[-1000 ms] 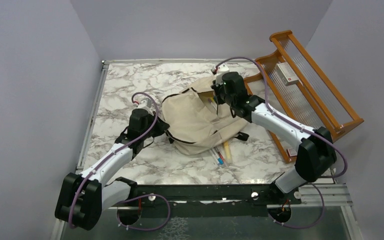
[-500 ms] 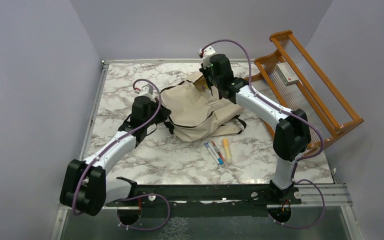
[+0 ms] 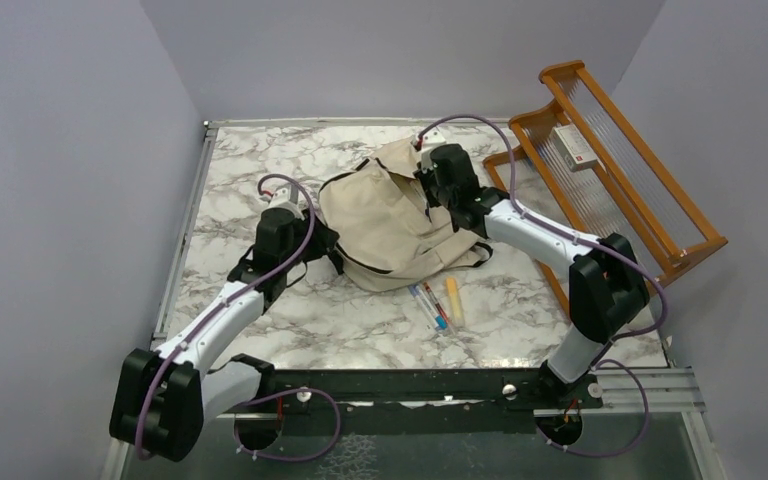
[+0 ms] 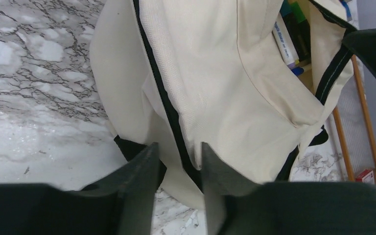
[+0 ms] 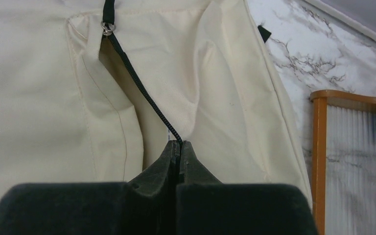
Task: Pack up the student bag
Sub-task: Adjust the student bag at the center of the board.
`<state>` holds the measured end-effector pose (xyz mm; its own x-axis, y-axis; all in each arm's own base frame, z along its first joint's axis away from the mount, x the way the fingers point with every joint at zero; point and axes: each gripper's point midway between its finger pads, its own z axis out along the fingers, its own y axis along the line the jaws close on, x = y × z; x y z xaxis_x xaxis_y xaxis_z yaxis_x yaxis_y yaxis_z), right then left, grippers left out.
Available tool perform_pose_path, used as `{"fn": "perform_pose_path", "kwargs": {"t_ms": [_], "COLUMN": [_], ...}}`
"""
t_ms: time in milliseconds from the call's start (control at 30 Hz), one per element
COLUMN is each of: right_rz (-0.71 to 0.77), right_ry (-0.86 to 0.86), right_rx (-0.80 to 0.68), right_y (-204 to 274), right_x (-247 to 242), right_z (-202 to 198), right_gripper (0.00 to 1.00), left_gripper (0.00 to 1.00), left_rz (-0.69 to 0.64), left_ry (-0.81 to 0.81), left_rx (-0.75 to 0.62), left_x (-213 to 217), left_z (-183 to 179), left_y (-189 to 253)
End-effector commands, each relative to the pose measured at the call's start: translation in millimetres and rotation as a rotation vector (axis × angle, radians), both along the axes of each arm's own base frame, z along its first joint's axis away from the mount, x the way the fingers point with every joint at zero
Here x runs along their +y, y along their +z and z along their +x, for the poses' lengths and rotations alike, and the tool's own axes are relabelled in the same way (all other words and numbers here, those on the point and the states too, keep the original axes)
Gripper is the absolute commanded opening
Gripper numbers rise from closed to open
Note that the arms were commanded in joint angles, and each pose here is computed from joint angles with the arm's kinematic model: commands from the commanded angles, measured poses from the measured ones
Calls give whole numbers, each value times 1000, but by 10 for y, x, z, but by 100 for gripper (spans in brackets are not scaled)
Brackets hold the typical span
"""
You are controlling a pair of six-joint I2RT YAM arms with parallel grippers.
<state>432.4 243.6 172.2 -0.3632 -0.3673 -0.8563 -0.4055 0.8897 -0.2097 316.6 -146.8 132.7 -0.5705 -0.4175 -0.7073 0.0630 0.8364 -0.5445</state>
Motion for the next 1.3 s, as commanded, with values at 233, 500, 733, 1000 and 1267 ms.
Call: {"fn": "perform_pose_path", "kwargs": {"t_ms": [233, 500, 733, 1000, 1267], "right_rz": [133, 175, 176, 219, 221], "right_ry": [-36, -51, -57, -65, -73], "right_rx": [-40, -37, -51, -51, -50], "right_y": [389, 452, 506, 557, 519], "right_x": [133, 193, 102, 49, 0], "right_z": [200, 264, 202, 105, 50], "right_gripper": [0, 0, 0, 1, 1], "left_gripper": [61, 61, 61, 61, 52], "left_rz": [-113, -93, -66, 22, 144], "left_ry": [-13, -29, -74, -136, -128], "left_rx": [24, 94, 110, 155, 230], "left_x": [-164, -607, -1101, -1776, -1945], "left_z": [-500, -831, -987, -1169, -1304], "left_y": [300, 76, -16, -231, -576]}}
